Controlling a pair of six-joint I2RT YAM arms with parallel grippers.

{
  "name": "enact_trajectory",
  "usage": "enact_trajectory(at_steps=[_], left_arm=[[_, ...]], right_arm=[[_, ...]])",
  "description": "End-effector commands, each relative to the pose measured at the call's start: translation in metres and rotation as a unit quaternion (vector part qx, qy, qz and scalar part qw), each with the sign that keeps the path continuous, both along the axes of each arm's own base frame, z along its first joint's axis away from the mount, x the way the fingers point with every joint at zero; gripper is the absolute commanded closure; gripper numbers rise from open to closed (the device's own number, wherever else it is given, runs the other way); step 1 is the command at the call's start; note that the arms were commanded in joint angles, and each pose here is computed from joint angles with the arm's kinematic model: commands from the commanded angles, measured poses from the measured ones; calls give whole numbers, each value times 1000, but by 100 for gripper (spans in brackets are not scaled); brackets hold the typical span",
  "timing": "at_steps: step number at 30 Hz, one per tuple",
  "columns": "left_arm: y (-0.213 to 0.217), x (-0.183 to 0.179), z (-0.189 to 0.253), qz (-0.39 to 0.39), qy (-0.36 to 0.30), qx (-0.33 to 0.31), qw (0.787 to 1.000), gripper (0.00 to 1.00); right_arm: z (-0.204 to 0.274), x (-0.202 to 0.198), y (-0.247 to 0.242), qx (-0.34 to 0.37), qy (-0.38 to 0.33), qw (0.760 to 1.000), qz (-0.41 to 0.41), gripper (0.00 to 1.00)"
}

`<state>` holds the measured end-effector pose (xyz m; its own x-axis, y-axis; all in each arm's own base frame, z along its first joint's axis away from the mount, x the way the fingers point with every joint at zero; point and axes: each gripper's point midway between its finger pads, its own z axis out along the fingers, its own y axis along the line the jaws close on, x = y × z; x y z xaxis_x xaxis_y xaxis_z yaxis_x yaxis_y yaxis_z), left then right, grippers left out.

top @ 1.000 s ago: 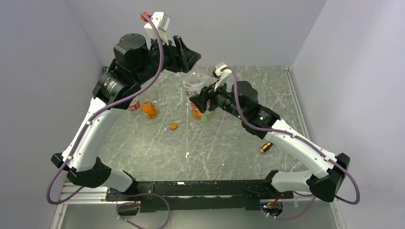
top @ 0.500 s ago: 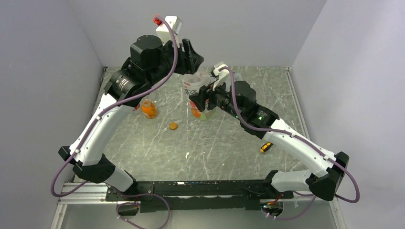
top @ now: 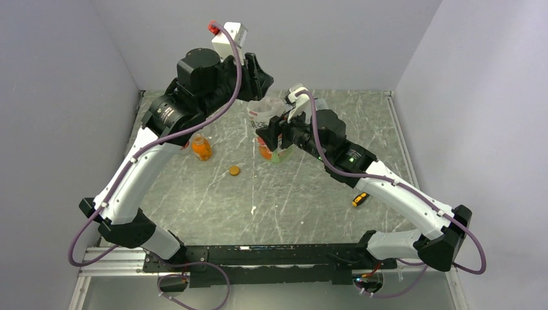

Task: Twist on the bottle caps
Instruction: Screw the bottle cap onto the plastic bottle.

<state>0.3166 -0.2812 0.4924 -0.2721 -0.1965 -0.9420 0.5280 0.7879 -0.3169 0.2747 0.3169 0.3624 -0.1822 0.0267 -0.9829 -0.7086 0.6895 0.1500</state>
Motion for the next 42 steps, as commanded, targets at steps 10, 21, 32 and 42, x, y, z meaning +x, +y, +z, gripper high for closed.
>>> enact_trajectory(at_steps=[10,21,32,42], left_arm=[[4,-5,9,2,-10,-10,1000,54],[5,-8,11,-1,-13,-11,1000,58],[-9,-42,25,-99,-37,-35,994,69],[-27,-116,46,-293,-94,-66,949,69]], right_arm=[[42,-6,-3,31,-38,999,6,77],[45,-8,-3,35,-39,999,10,78],[81,-47,-9,90,-75,985,130,79],[113,-123,-9,143,-87,922,350,80]])
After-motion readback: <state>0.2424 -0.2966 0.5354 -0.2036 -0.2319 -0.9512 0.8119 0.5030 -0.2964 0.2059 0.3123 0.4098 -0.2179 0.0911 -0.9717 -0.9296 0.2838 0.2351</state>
